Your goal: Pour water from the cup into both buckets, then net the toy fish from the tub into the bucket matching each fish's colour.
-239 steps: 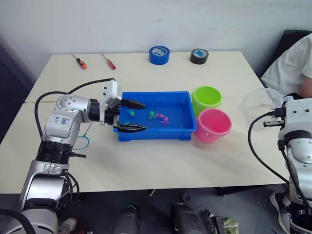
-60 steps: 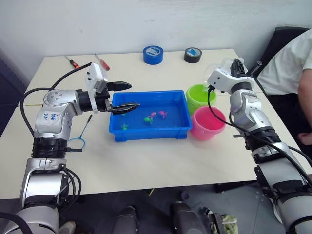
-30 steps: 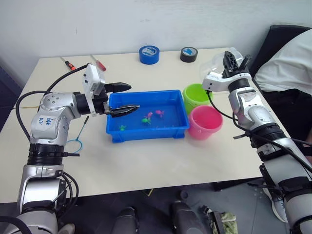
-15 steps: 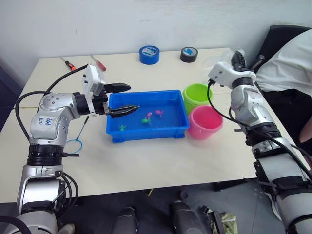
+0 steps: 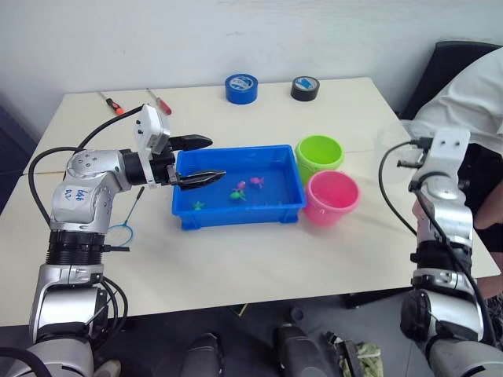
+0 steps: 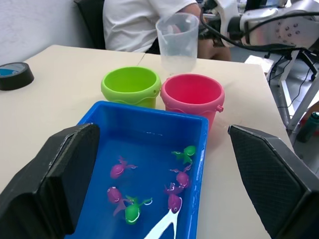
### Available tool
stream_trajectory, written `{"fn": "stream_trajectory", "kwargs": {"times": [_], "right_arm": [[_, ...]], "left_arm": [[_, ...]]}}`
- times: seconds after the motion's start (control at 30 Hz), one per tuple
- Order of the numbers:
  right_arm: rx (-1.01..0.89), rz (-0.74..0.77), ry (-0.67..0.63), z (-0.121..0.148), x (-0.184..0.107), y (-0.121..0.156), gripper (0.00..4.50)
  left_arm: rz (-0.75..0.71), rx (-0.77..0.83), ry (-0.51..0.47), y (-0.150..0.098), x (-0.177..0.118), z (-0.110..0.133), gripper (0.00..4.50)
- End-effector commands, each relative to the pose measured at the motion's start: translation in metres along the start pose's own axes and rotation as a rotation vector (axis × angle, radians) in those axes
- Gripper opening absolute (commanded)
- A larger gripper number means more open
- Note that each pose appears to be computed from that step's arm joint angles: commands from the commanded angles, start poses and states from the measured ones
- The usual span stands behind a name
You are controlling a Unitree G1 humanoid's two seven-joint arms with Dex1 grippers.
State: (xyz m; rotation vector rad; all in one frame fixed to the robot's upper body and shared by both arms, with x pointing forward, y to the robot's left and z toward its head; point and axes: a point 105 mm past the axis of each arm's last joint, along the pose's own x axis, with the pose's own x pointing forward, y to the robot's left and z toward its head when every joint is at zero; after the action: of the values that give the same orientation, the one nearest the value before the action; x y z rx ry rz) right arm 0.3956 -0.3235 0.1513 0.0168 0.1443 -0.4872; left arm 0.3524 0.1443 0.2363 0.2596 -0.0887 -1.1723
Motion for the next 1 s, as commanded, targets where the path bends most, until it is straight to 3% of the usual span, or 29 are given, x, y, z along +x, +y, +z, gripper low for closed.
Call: {"fn": "stream_trajectory", "kwargs": {"times": [0.03,0.2,0.47,0.57,0.8,1.0], "right_arm": [[0.083,-0.004,-0.036,0.01,-0.007,0.0,0.01],[0.158,-0.029,0.014,-0.016,-0.005,0.005,0.01],[0.043,-0.047,0.052,-0.035,-0.006,0.004,0.01],[-0.028,-0.061,0.076,-0.042,-0.009,-0.004,1.05],[-0.149,-0.042,0.109,-0.046,-0.022,-0.015,4.37],[-0.274,0.058,0.157,-0.047,-0.051,-0.033,4.44]], "left_arm": [[-0.012,0.05,-0.023,0.002,0.001,0.014,4.5],[-0.027,0.053,-0.014,0.002,0.001,0.016,4.5],[-0.031,0.052,-0.002,0.001,-0.002,0.016,4.5],[-0.032,0.046,-0.001,0.0,-0.002,0.014,4.5],[-0.031,0.039,-0.002,-0.001,-0.001,0.012,4.5],[-0.013,0.021,-0.001,0.0,-0.004,0.008,4.5]]}}
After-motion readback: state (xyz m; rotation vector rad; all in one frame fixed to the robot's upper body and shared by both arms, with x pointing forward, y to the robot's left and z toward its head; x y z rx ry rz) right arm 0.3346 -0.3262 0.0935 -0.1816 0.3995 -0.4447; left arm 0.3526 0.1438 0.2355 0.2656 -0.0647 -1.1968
